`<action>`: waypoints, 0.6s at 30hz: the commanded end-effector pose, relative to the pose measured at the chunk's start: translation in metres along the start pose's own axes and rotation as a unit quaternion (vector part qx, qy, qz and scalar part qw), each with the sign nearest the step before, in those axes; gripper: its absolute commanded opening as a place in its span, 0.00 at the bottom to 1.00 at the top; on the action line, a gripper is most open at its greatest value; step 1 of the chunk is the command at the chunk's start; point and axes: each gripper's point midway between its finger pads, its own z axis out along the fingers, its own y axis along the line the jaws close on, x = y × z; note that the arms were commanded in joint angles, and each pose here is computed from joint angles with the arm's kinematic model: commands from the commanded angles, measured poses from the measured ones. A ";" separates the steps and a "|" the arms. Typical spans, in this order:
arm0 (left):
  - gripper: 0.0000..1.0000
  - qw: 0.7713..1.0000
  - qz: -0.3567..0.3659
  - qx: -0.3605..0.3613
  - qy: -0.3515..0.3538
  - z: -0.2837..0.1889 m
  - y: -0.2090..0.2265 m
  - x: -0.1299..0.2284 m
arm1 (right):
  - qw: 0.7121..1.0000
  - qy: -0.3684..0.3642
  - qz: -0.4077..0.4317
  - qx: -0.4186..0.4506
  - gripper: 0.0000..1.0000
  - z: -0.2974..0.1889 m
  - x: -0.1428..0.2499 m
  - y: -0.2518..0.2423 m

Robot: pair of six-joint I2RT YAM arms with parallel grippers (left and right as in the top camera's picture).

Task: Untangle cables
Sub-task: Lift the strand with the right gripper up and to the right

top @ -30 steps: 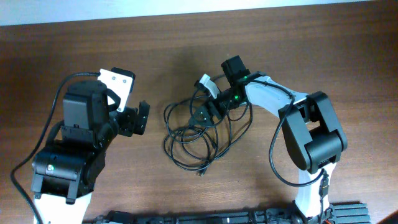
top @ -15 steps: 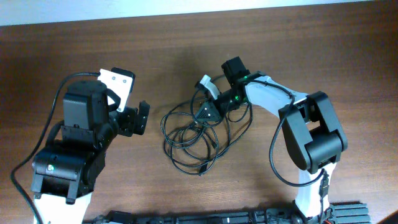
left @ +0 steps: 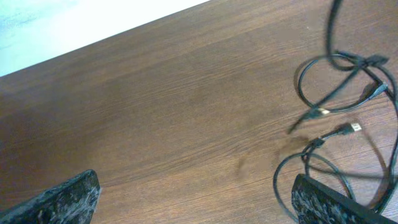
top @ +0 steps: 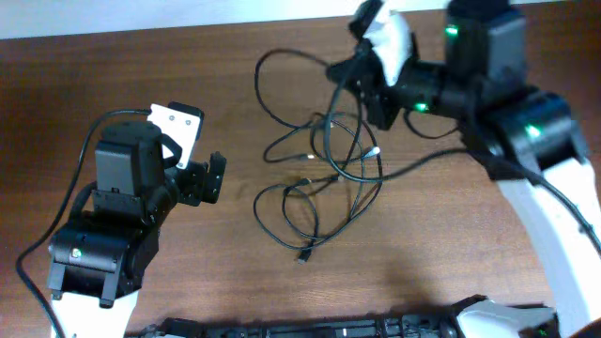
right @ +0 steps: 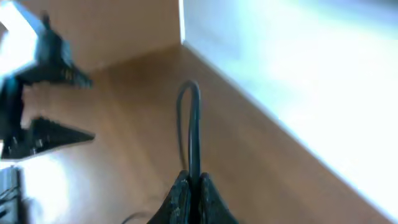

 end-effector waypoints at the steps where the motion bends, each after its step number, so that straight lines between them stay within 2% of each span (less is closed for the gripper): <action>1: 0.99 1.000 -0.009 0.001 -0.006 -0.003 0.001 -0.002 | 0.994 -0.097 -0.030 0.041 0.04 -0.049 -0.059 0.010; 5: 0.99 1.000 -0.009 0.001 -0.006 -0.003 0.001 -0.002 | 0.974 -0.200 -0.084 0.067 0.04 -0.090 -0.112 0.024; 9: 0.99 1.000 -0.009 0.001 -0.006 -0.003 0.001 -0.002 | 0.946 -0.265 -0.110 0.148 0.04 -0.115 -0.146 0.006; 13: 0.99 1.000 -0.009 0.001 -0.006 -0.003 0.001 -0.002 | 0.916 -0.338 -0.143 0.161 0.04 -0.139 -0.179 0.012; 16: 0.99 1.000 -0.009 0.001 -0.006 -0.003 0.001 -0.002 | 0.925 -0.318 -0.132 0.158 0.04 -0.132 -0.170 0.009; 17: 0.99 1.000 -0.009 0.001 -0.006 -0.003 0.001 -0.003 | 0.938 -0.288 -0.115 0.153 0.04 -0.122 -0.156 0.006; 18: 0.99 1.000 -0.009 0.001 -0.006 -0.003 0.001 -0.002 | 0.961 -0.218 -0.087 0.145 0.04 -0.103 -0.123 0.001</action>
